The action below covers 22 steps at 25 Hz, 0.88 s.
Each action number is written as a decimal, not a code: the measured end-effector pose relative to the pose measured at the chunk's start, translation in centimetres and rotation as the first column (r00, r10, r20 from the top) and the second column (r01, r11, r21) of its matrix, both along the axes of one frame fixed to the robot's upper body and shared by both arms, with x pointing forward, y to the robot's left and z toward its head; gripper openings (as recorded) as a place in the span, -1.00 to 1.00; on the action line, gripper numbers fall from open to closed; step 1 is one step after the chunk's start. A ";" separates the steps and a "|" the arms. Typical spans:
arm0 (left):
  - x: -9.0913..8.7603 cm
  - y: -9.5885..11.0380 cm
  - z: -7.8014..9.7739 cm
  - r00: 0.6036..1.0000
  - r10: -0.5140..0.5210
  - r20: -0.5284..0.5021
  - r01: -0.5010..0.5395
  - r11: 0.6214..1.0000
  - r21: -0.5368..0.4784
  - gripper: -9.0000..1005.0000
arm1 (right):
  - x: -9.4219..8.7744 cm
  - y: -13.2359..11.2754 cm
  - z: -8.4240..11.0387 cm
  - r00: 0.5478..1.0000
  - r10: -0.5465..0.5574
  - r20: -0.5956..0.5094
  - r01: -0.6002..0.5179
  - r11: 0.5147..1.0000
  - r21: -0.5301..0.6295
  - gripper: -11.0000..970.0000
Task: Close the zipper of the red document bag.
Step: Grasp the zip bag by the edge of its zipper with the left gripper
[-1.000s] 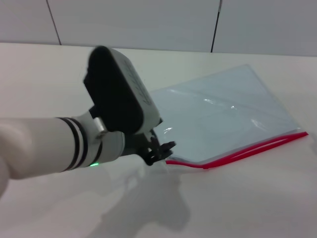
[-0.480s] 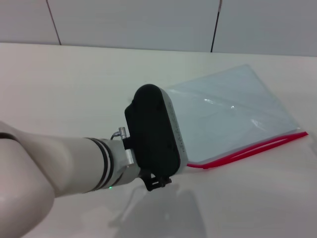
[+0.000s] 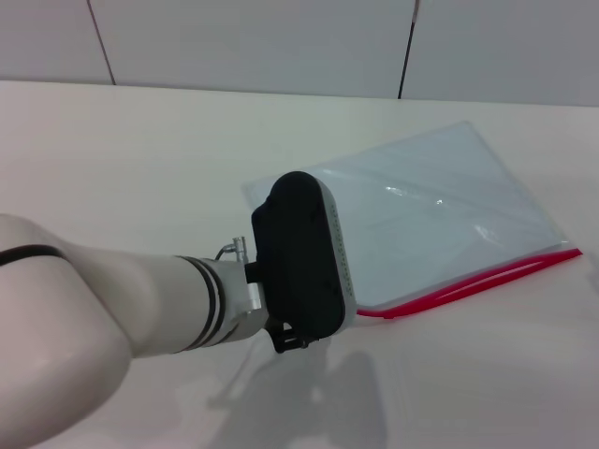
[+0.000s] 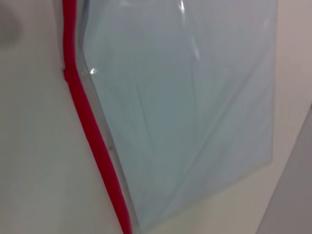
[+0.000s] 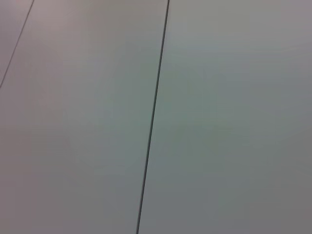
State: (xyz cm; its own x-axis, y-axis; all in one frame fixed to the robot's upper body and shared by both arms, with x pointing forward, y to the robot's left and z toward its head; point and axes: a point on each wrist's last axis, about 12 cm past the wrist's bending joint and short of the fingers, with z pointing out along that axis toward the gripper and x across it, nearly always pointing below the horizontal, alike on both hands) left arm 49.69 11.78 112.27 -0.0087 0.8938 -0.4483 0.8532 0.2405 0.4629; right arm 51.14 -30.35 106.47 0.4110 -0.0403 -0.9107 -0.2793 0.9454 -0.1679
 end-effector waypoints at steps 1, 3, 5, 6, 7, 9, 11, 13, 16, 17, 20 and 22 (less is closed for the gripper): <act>0.1 -0.1 -0.1 1.000 -0.007 0.008 0.007 1.000 0.001 0.14 | 0.0 0.0 0.0 1.000 0.000 0.001 0.000 1.000 0.000 0.59; 0.3 -0.1 -0.3 0.999 -0.028 0.028 0.027 1.000 0.007 0.14 | 0.0 0.0 0.0 1.000 0.000 0.001 0.000 1.000 0.000 0.59; 0.6 -0.1 -0.7 0.998 -0.051 0.049 0.050 0.999 0.016 0.14 | 0.0 0.0 0.0 1.000 0.000 0.001 0.000 1.000 0.000 0.59; 0.6 -0.2 -0.8 0.996 -0.063 0.056 0.062 0.998 0.019 0.14 | 0.0 0.0 0.0 1.000 0.000 0.001 0.000 1.000 0.000 0.59; 0.6 -0.3 -1.0 0.995 -0.076 0.063 0.075 0.997 0.021 0.15 | 0.0 0.0 0.0 1.000 0.000 0.001 0.000 1.000 0.000 0.59; 0.5 -0.4 -1.3 0.993 -0.097 0.073 0.095 0.995 0.027 0.15 | 0.0 0.0 0.0 1.000 0.000 0.001 0.000 1.000 0.000 0.59; 0.6 -0.5 -1.6 0.990 -0.111 0.084 0.109 0.994 0.030 0.15 | 0.0 0.0 0.0 1.000 0.000 0.001 0.000 1.000 0.001 0.59; 0.8 -0.5 -2.0 0.988 -0.123 0.097 0.120 0.992 0.034 0.15 | 0.0 0.0 0.0 1.000 0.000 0.001 0.000 1.000 0.001 0.59; 1.0 -0.5 -2.4 0.986 -0.130 0.108 0.127 0.991 0.036 0.15 | 0.0 0.0 0.0 1.000 0.001 0.001 -0.001 1.000 0.002 0.59; 1.1 -0.6 -2.5 0.985 -0.130 0.110 0.127 0.991 0.035 0.15 | 0.0 0.0 0.0 1.000 0.002 0.001 -0.002 1.000 0.002 0.59; 1.3 -0.5 -2.6 0.984 -0.130 0.123 0.127 0.991 0.031 0.15 | 0.0 0.1 0.0 1.000 0.005 0.001 -0.005 1.000 0.001 0.59; 1.4 -0.5 -2.7 0.981 -0.141 0.132 0.138 0.990 0.033 0.15 | 0.0 0.1 0.0 1.000 0.007 0.001 -0.007 1.000 0.001 0.59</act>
